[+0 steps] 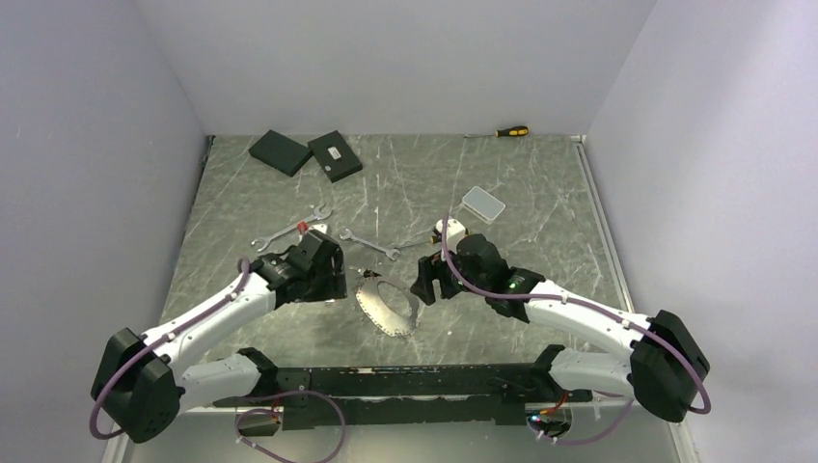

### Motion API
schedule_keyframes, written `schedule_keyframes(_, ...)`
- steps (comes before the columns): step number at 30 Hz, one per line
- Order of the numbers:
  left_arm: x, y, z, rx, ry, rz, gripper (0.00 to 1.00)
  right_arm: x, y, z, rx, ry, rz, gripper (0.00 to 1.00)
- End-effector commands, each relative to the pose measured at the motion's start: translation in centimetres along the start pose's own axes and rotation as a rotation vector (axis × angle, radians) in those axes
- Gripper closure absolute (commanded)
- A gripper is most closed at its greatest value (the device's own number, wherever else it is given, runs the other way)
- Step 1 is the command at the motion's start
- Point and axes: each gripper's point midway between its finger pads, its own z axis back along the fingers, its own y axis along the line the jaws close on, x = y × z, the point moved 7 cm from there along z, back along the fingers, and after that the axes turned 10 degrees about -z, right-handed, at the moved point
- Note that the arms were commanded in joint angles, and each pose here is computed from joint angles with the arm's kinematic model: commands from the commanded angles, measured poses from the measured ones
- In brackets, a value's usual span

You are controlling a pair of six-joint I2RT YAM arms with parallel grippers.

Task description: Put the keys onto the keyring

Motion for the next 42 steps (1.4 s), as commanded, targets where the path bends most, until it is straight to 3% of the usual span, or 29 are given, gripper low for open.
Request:
schedule_keyframes(1,0.0,-2.5,0.0,-0.060,-0.029,0.028,0.31,0.2,-0.5,0.7,-0.092,0.005,-0.048,0.20)
schedule_keyframes(3,-0.4,-3.5,-0.3,-0.116,-0.042,-0.024,0.33,0.6,-0.3,0.8,-0.089,-0.006,-0.046,0.20)
schedule_keyframes(8,-1.4,-3.7,-1.4,-0.120,-0.053,0.000,0.47,1.2,-0.1,1.1,-0.094,-0.023,-0.042,0.20)
schedule_keyframes(20,-2.1,-4.7,-4.6,-0.199,-0.097,0.005,0.53,0.1,-0.7,0.9,-0.100,0.033,-0.003,0.20)
schedule_keyframes(34,-4.0,-4.6,-5.6,-0.226,-0.044,0.044,0.62,-0.2,-1.2,0.5,-0.127,0.063,0.025,0.20)
schedule_keyframes(42,-4.0,-4.9,-5.0,-0.295,-0.076,0.037,0.83,-0.2,-1.2,0.4,-0.126,0.065,0.024,0.20)
